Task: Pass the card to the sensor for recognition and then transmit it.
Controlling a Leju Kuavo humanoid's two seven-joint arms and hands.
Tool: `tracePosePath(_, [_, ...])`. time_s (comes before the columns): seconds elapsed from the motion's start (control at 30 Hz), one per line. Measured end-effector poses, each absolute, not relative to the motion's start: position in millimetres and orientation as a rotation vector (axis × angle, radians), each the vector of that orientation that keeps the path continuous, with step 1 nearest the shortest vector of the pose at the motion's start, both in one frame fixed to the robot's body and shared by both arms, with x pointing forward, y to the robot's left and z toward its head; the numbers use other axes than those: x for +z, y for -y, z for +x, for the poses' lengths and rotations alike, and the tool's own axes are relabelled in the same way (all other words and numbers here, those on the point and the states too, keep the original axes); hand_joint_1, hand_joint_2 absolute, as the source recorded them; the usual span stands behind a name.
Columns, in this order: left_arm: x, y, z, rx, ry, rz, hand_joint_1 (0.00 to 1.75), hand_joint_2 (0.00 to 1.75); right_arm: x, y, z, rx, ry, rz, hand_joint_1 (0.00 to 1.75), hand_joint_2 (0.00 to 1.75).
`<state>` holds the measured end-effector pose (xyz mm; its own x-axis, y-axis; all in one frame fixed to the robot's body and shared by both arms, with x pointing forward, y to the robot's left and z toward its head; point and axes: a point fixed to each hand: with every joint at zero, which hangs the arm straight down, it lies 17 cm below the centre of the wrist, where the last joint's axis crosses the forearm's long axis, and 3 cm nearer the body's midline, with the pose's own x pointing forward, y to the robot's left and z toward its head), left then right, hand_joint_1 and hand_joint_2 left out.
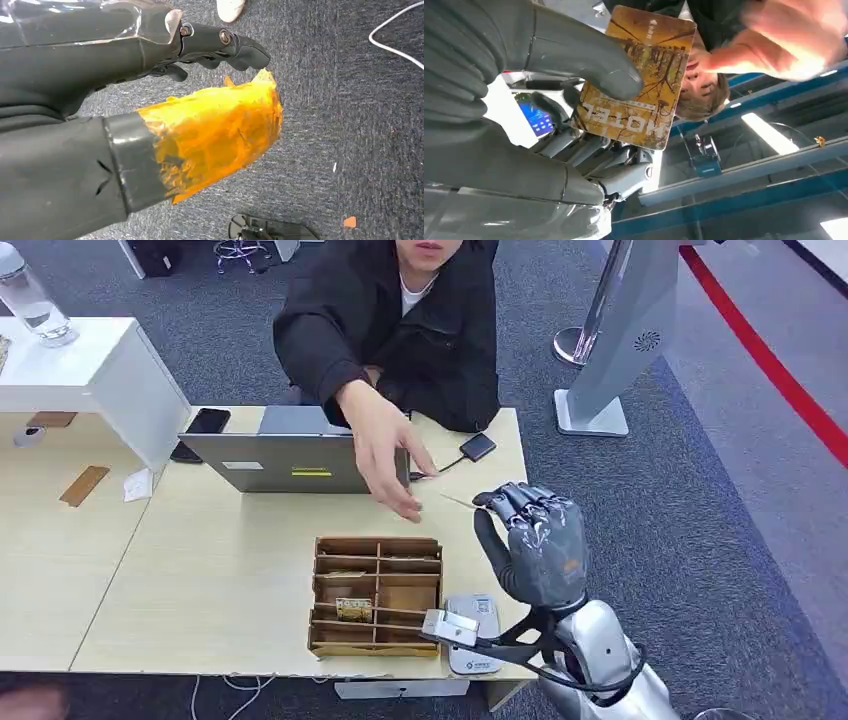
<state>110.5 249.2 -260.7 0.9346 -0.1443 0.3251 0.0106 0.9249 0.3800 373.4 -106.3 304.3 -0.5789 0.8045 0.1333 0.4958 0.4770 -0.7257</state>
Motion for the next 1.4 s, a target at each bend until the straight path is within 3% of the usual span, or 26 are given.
tracePosePath(0.7, [-260,-249,111,-0.089,0.364,0.383,0.00,0.00,292,98,362,0.846,2.266,-0.828,1.75,1.75])
tracePosePath(1.4, [-259,-252,109,-0.010,0.362,0.404,0.00,0.00,225,79,339,0.774,2.088,-0.259,1.75,1.75])
